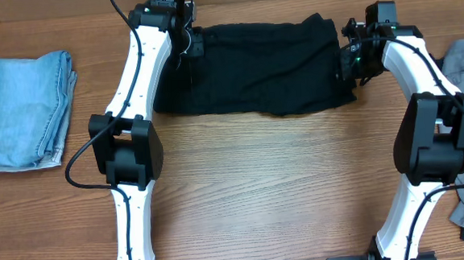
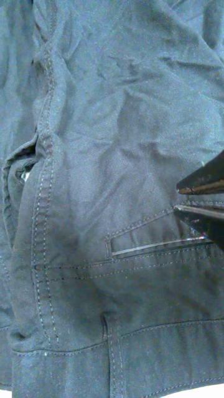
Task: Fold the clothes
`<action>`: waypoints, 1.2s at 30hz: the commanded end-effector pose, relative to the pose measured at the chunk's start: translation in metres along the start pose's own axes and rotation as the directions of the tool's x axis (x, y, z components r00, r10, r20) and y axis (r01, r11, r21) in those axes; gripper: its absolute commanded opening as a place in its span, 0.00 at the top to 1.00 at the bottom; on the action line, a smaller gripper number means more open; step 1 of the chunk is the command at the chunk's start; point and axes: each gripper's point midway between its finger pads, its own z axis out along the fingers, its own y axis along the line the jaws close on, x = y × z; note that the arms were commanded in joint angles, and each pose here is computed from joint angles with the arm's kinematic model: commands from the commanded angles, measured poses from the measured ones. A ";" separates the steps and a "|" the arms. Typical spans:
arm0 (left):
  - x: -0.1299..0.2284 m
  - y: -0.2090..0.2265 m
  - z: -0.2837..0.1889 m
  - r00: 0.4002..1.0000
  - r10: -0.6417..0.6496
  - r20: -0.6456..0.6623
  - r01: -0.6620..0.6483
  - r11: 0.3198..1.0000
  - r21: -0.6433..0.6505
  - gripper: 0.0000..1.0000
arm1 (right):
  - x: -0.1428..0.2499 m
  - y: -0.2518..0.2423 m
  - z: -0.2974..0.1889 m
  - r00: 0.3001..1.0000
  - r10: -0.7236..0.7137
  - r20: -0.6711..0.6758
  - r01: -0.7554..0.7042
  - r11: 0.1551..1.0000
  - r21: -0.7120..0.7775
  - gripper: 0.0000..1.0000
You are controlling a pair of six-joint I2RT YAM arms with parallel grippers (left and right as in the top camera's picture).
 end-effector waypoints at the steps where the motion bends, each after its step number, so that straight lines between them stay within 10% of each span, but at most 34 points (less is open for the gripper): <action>1: -0.002 -0.003 -0.007 1.000 -0.006 0.011 0.006 1.000 0.006 0.87 | 0.012 0.000 0.001 0.999 0.000 -0.044 -0.001 1.000 -0.013 0.96; 23: -0.012 0.013 -0.008 0.998 0.017 0.058 -0.012 0.996 -0.083 0.87 | 0.068 -0.029 -0.041 0.953 0.171 -0.249 -0.111 0.965 0.238 0.94; 32: -0.019 0.000 -0.016 0.996 0.034 0.084 -0.030 0.998 -0.047 0.95 | -0.013 0.000 -0.093 0.987 0.160 -0.022 -0.158 0.985 0.075 0.29; 36: -0.017 -0.025 -0.009 0.994 0.058 0.088 -0.061 0.998 0.029 0.96 | -0.038 0.031 -0.091 0.989 0.137 0.054 -0.130 0.986 -0.108 0.40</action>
